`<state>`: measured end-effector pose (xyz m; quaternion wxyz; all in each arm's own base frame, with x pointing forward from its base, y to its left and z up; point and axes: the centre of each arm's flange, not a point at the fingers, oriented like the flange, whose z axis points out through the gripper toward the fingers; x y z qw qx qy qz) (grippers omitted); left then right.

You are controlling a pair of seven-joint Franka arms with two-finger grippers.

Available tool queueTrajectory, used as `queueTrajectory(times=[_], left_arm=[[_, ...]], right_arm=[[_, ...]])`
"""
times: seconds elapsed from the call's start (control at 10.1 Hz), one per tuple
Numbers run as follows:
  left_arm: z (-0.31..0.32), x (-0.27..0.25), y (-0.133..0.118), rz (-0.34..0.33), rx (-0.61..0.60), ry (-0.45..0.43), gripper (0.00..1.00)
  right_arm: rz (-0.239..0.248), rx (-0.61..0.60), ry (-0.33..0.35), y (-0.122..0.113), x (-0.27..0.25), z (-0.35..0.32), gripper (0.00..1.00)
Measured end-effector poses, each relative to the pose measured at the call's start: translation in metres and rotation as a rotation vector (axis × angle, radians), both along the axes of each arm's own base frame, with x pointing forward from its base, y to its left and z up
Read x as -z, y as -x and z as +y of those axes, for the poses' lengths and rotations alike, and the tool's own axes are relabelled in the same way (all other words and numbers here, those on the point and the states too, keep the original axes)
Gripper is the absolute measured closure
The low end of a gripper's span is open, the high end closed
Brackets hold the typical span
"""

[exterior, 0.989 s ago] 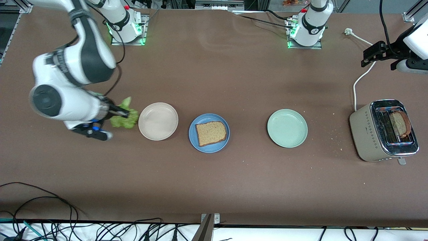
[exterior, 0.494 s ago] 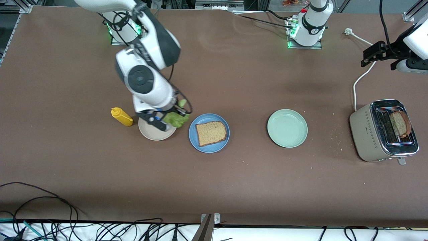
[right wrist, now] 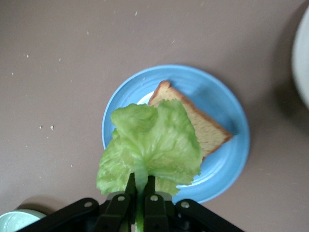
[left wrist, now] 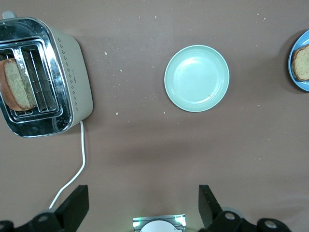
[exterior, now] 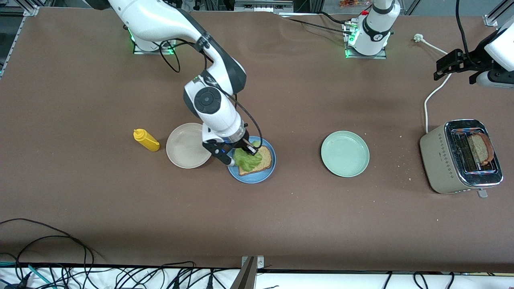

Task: Make sandwich in blue plate with both arms
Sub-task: 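Carry the lettuce with the right gripper onto the bread, then release the lettuce and move the right gripper to the yellow bottle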

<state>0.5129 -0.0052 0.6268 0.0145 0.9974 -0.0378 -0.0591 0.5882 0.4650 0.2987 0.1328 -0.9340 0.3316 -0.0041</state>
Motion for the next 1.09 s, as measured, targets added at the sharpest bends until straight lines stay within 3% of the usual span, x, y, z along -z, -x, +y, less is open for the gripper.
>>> queueTrajectory(times=[0.1, 0.2, 0.4, 0.69, 0.89, 1.09], left_arm=[[0.000, 0.000, 0.000, 0.000, 0.000, 0.000, 0.00], [0.000, 0.000, 0.000, 0.000, 0.000, 0.000, 0.00], [0.000, 0.000, 0.000, 0.000, 0.000, 0.000, 0.00], [0.000, 0.000, 0.000, 0.000, 0.000, 0.000, 0.00], [0.001, 0.000, 0.000, 0.000, -0.001, 0.000, 0.00], [0.002, 0.000, 0.000, 0.000, -0.005, 0.000, 0.00]], right_arm=[[0.000, 0.004, -0.008, 0.006, 0.017, 0.010, 0.88], [0.006, 0.000, -0.007, 0.010, 0.031, 0.016, 0.77], [0.004, -0.010, 0.004, 0.012, 0.038, 0.018, 0.47], [-0.053, -0.054, 0.048, 0.008, 0.033, 0.018, 0.04], [-0.052, -0.048, 0.081, 0.001, 0.025, 0.007, 0.00], [0.008, -0.093, 0.193, -0.006, 0.007, -0.020, 0.00]])
